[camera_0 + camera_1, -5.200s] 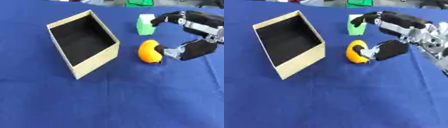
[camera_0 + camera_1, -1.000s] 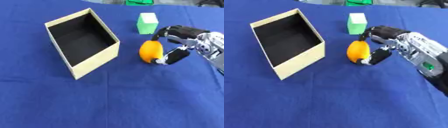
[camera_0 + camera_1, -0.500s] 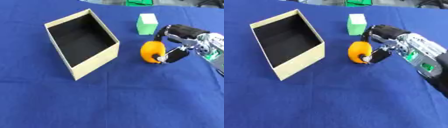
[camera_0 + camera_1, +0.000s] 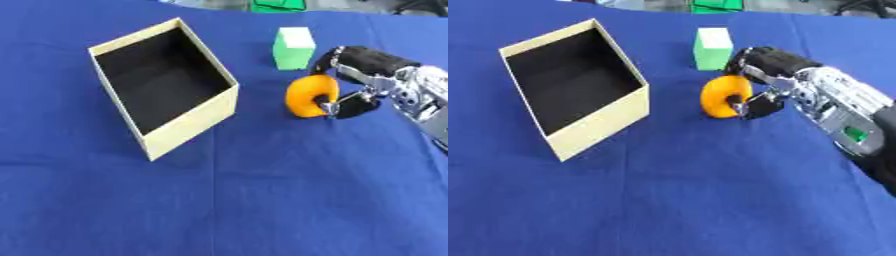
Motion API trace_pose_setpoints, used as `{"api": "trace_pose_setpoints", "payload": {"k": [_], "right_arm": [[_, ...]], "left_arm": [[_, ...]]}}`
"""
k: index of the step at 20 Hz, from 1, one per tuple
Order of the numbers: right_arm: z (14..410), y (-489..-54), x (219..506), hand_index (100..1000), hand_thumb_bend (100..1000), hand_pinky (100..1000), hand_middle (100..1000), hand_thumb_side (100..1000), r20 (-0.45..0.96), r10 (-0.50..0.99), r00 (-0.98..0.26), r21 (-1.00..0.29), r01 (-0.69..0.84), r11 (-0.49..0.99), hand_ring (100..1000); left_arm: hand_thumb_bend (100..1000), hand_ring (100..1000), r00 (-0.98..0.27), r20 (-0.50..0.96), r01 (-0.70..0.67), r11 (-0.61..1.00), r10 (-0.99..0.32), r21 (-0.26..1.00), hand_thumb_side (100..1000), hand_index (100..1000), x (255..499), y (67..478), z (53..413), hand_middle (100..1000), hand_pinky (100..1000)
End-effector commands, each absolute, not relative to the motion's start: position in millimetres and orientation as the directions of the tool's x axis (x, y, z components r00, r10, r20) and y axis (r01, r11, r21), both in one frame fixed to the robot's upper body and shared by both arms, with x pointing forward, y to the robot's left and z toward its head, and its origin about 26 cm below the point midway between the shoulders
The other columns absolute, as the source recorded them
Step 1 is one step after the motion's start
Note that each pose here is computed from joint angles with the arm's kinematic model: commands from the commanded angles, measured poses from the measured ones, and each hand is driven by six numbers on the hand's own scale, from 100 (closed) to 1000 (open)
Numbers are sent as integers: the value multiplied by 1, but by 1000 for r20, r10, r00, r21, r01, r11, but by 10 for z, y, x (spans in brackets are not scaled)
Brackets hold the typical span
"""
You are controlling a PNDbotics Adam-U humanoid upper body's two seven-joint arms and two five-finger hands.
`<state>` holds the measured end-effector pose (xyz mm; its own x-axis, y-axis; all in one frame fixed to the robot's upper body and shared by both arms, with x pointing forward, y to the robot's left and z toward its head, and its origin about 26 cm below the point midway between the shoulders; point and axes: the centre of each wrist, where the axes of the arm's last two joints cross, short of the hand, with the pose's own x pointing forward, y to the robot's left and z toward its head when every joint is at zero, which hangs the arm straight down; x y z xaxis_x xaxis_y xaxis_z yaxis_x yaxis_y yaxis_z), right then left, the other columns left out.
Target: Pick up objects on the table and place them in the box.
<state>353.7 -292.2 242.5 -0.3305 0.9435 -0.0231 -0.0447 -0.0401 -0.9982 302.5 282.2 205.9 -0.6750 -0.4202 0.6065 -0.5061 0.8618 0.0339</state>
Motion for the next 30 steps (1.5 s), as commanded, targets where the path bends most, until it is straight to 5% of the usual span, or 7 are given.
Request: {"api": "trace_pose_setpoints", "payload": {"k": [1,13,19,30], "right_arm": [[2600,-2932,3467,709,100,763,599,100,-24,940,-340,-1000,-1,-26,822],[2859,-2848,3214,700,100,762,584,100,31,924,-382,-996,66,61,818],[3263,-2641,2956,708,100,774,590,100,30,858,-513,-978,163,132,823],[3695,-2190,2987,718,100,797,591,100,109,741,-662,-955,136,262,835]], "left_arm": [[220,675,-694,581,-501,865,-424,33,1000,777,2996,2817,2135,641,512],[221,672,-693,581,-503,863,-427,34,1000,776,2994,2827,2135,639,511],[222,673,-691,582,-503,863,-428,37,1000,775,2992,2831,2132,639,512],[221,673,-693,587,-486,873,-417,46,1000,775,2993,2804,2116,640,511]]}}
